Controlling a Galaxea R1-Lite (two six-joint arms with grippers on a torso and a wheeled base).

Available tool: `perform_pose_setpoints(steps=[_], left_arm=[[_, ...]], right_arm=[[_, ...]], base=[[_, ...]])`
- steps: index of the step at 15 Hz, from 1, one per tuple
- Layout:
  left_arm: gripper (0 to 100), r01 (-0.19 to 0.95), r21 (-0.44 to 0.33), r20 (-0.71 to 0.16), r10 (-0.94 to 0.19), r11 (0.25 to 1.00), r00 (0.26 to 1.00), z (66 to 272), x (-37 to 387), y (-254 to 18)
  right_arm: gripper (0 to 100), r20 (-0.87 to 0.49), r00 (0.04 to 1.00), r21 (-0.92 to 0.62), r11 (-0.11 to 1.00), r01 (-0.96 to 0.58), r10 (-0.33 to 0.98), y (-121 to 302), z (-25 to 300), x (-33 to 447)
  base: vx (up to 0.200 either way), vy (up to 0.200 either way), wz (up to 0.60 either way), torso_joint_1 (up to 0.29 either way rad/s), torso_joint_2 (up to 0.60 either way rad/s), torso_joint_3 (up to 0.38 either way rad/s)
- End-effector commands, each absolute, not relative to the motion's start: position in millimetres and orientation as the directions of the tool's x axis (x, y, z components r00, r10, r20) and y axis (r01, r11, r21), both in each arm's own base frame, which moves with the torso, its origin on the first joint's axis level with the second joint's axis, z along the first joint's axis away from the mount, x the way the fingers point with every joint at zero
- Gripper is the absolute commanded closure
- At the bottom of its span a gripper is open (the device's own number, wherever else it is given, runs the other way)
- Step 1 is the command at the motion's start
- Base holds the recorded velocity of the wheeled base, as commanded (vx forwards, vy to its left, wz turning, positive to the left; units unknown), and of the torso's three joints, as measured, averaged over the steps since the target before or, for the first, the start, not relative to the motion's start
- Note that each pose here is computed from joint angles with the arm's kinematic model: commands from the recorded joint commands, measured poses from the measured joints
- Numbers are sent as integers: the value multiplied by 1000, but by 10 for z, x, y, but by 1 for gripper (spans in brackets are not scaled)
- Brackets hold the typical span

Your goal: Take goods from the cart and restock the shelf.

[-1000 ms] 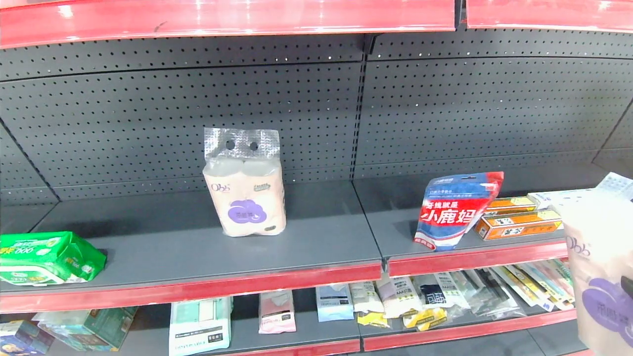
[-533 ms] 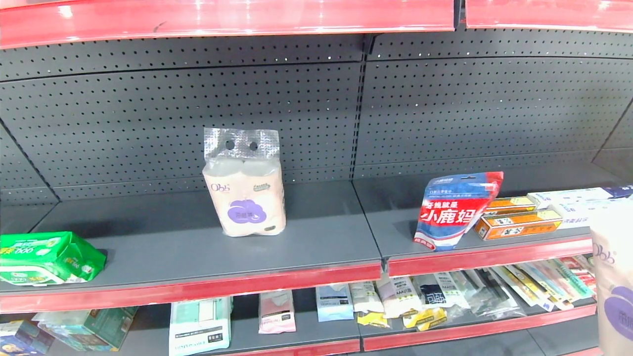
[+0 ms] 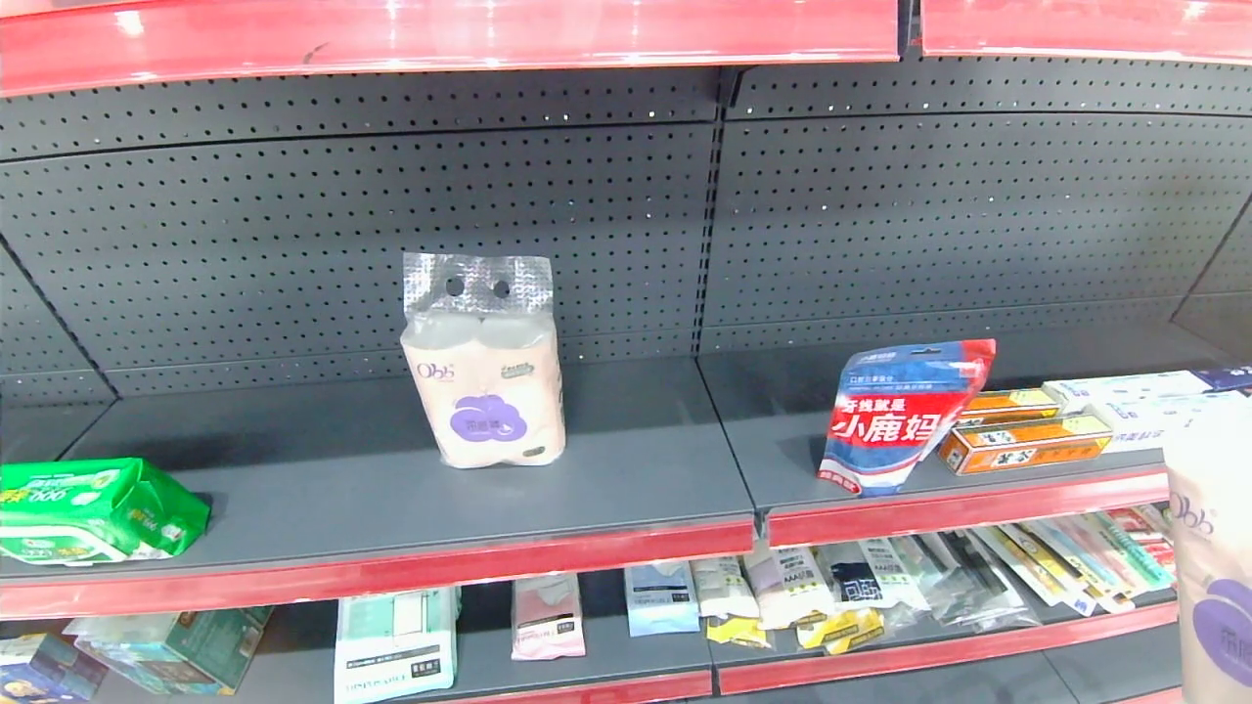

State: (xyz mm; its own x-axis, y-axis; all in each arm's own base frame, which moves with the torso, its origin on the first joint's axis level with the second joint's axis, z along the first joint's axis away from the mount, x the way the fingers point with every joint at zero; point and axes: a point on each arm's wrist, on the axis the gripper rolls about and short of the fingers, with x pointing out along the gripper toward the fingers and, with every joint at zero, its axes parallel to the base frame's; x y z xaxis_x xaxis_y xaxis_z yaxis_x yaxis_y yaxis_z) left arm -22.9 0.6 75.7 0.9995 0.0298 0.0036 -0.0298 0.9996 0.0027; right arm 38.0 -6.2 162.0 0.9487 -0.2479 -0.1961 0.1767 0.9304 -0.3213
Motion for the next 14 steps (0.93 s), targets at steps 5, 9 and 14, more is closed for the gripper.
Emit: perform_pose_setpoints(steps=[5,9,14], left_arm=[[0,-31,3,3,31,1000,1000,758,-228,6],[0,-29,3,3,29,1000,1000,758,-228,6],[0,-29,3,3,29,1000,1000,758,-228,6]], right_arm=[[100,-200,948,-321,931,175,-247,-62,1610,382],[100,-205,947,-320,932,172,-245,-62,1599,384],[100,-210,947,-319,932,169,-244,-61,1576,382]], base=[[0,0,0,0,0,0],[0,0,0,0,0,0],[0,0,0,0,0,0]])
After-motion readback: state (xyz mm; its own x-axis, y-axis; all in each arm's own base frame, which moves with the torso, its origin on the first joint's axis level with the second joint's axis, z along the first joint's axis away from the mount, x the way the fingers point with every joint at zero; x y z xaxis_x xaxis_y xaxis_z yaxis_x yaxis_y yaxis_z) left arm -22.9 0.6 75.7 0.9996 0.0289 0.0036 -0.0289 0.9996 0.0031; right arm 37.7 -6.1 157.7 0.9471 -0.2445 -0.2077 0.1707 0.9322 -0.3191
